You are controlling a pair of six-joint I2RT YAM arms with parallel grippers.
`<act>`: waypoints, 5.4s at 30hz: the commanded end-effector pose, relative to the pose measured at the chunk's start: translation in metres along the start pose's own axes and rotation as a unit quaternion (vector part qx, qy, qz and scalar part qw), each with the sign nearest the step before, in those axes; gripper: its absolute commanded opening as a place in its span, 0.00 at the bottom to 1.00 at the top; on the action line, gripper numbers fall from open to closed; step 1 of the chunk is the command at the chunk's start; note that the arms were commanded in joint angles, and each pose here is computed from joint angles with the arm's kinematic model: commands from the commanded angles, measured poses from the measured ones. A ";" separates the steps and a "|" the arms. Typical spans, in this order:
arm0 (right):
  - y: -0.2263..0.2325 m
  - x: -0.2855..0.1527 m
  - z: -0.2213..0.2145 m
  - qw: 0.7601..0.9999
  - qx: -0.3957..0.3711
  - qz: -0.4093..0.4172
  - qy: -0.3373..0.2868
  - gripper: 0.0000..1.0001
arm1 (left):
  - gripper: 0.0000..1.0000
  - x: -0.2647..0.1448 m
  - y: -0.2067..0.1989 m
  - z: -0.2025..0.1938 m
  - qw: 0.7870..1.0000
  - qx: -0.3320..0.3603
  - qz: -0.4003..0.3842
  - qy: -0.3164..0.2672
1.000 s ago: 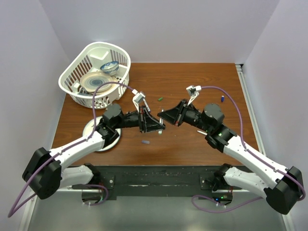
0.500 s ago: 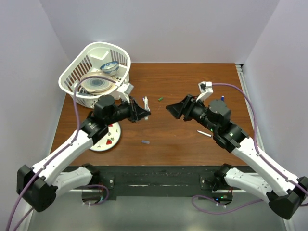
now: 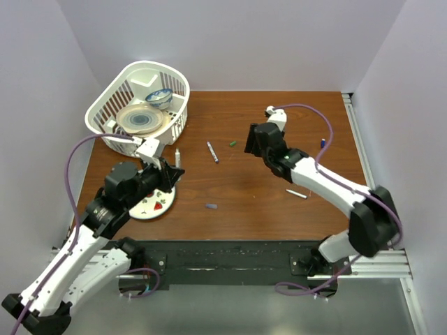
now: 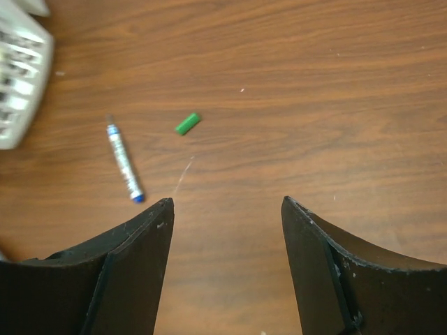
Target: Insert the pens into the pen caps
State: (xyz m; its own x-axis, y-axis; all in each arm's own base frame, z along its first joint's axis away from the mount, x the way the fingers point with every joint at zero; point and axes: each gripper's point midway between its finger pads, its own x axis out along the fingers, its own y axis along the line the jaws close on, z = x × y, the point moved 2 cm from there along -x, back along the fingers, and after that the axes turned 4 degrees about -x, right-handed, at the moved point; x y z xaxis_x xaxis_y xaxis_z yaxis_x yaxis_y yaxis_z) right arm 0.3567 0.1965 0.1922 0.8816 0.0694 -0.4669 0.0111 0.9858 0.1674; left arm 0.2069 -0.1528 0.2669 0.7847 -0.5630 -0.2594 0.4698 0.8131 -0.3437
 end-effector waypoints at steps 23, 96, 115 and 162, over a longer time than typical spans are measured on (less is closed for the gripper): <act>0.046 0.182 -0.052 0.988 0.062 -0.114 0.081 0.58 | 0.00 -0.009 -0.002 -0.011 0.999 0.038 -0.031 -0.010; 0.035 0.132 -0.129 0.962 -0.119 -0.039 0.241 0.32 | 0.00 -0.012 0.008 -0.008 0.999 0.029 0.002 -0.020; 0.037 0.119 -0.137 0.943 -0.202 -0.072 0.253 0.00 | 0.00 -0.015 -0.003 0.005 0.998 0.030 -0.022 -0.045; 0.105 -0.178 0.075 0.832 0.184 0.498 -0.160 0.00 | 0.00 0.047 -0.098 -0.030 0.927 -0.010 -0.361 0.100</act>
State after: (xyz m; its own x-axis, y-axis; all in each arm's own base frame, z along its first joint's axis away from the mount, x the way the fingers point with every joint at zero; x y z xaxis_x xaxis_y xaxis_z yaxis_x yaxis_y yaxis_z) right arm 0.2430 0.2696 0.3268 0.6599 0.7204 0.2133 -0.6552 0.4127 0.6328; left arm 0.1884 -0.2610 0.2522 0.1919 -0.9692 -0.1547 0.8109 0.2453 -0.5313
